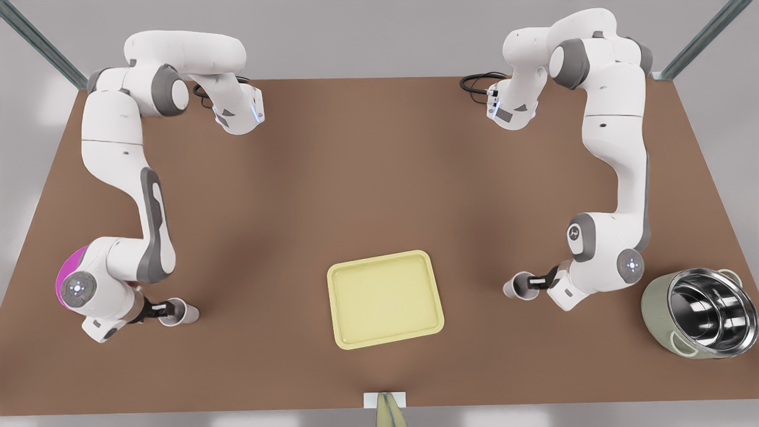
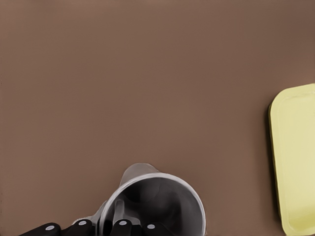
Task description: Use the left arm to pick up the white IKEA cup from the tray and place it on the middle-left position; use the right arm to pick up the white IKEA cup from the tray and place it on the middle-right position
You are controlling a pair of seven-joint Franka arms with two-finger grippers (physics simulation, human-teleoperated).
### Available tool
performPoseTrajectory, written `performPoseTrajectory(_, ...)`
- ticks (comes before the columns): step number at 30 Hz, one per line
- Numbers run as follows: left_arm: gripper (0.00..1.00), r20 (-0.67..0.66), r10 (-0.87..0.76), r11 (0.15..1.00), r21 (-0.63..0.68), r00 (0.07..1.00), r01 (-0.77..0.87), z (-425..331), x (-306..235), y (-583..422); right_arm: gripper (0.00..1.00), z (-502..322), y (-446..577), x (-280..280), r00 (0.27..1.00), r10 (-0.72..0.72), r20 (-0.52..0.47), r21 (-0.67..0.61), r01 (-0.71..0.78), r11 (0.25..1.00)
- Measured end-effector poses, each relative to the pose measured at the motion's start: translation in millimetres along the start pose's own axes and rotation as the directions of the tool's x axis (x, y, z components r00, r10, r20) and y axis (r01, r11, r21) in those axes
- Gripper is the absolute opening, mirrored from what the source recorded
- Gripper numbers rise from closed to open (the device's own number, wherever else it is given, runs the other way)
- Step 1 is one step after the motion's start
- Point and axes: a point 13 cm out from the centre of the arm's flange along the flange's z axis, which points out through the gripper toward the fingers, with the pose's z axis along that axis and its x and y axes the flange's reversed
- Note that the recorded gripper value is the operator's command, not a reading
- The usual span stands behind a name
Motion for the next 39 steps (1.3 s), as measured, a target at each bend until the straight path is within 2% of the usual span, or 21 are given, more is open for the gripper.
performPoseTrajectory(3, 0.20, 0.048, 0.093, 0.995, -0.037, 0.995, -0.091, -2, -12, 5, 1.00, -21, 1, 2, 0.999, -0.032, 0.002, -0.021, 0.032, 0.999)
performPoseTrajectory(7, 0.20, 0.072, 0.184, 0.981, -0.072, 0.980, -0.179, 4, -21, 12, 1.00, -181, 25, 4, 0.996, -0.051, 0.079, -0.018, 0.052, 0.998)
performPoseTrajectory(10, 0.20, 0.083, 0.231, 0.971, -0.085, 0.969, -0.224, 9, -26, 16, 1.00, -275, 42, 37, 0.996, -0.033, 0.088, -0.020, 0.035, 0.999)
performPoseTrajectory(17, 0.21, 0.099, 0.315, 0.947, -0.104, 0.944, -0.305, 21, -34, 19, 1.00, -300, 54, 78, 1.000, 0.018, -0.015, -0.053, -0.019, 0.998)
performPoseTrajectory(18, 0.24, 0.100, 0.324, 0.944, -0.107, 0.941, -0.313, 23, -35, 19, 1.00, -300, 54, 81, 0.999, 0.024, -0.025, -0.055, -0.025, 0.998)
performPoseTrajectory(20, 0.89, 0.107, 0.341, 0.938, -0.106, 0.934, -0.330, 24, -37, 19, 1.00, -299, 55, 85, 0.999, 0.034, -0.041, -0.058, -0.037, 0.998)
performPoseTrajectory(21, 1.00, 0.111, 0.350, 0.935, -0.100, 0.930, -0.340, 24, -37, 18, 1.00, -299, 55, 86, 0.998, 0.040, -0.048, -0.058, -0.042, 0.997)
performPoseTrajectory(26, 1.00, 0.132, 0.410, 0.911, -0.102, 0.903, -0.399, 8, -43, 21, 1.00, -303, 54, 90, 0.996, 0.063, -0.059, -0.058, -0.067, 0.996)
performPoseTrajectory(27, 1.00, 0.144, 0.432, 0.899, -0.143, 0.890, -0.413, -21, -51, 28, 1.00, -303, 53, 91, 0.996, 0.067, -0.061, -0.058, -0.071, 0.996)
performPoseTrajectory(30, 1.00, 0.178, 0.517, 0.841, -0.292, 0.837, -0.456, -172, -64, 14, 1.00, -303, 49, 93, 0.994, 0.085, -0.066, -0.056, -0.088, 0.995)
performPoseTrajectory(32, 1.00, 0.196, 0.464, 0.875, -0.255, 0.864, -0.412, -257, -25, -14, 1.00, -304, 52, 93, 0.994, 0.087, -0.068, -0.057, -0.091, 0.994)
performPoseTrajectory(33, 1.00, 0.173, 0.448, 0.883, -0.242, 0.877, -0.402, -287, 14, -31, 1.00, -304, 53, 93, 0.994, 0.087, -0.069, -0.058, -0.091, 0.994)
performPoseTrajectory(34, 1.00, 0.129, 0.434, 0.887, -0.234, 0.892, -0.398, -295, 62, -44, 1.00, -304, 53, 94, 0.993, 0.090, -0.070, -0.057, -0.094, 0.994)
performPoseTrajectory(35, 1.00, 0.093, 0.420, 0.891, -0.229, 0.902, -0.392, -292, 86, -51, 1.00, -304, 51, 94, 0.993, 0.096, -0.071, -0.056, -0.100, 0.993)
performPoseTrajectory(39, 1.00, 0.033, 0.326, 0.925, -0.216, 0.945, -0.312, -280, 113, -46, 1.00, -304, 48, 95, 0.991, 0.109, -0.073, -0.053, -0.113, 0.992)
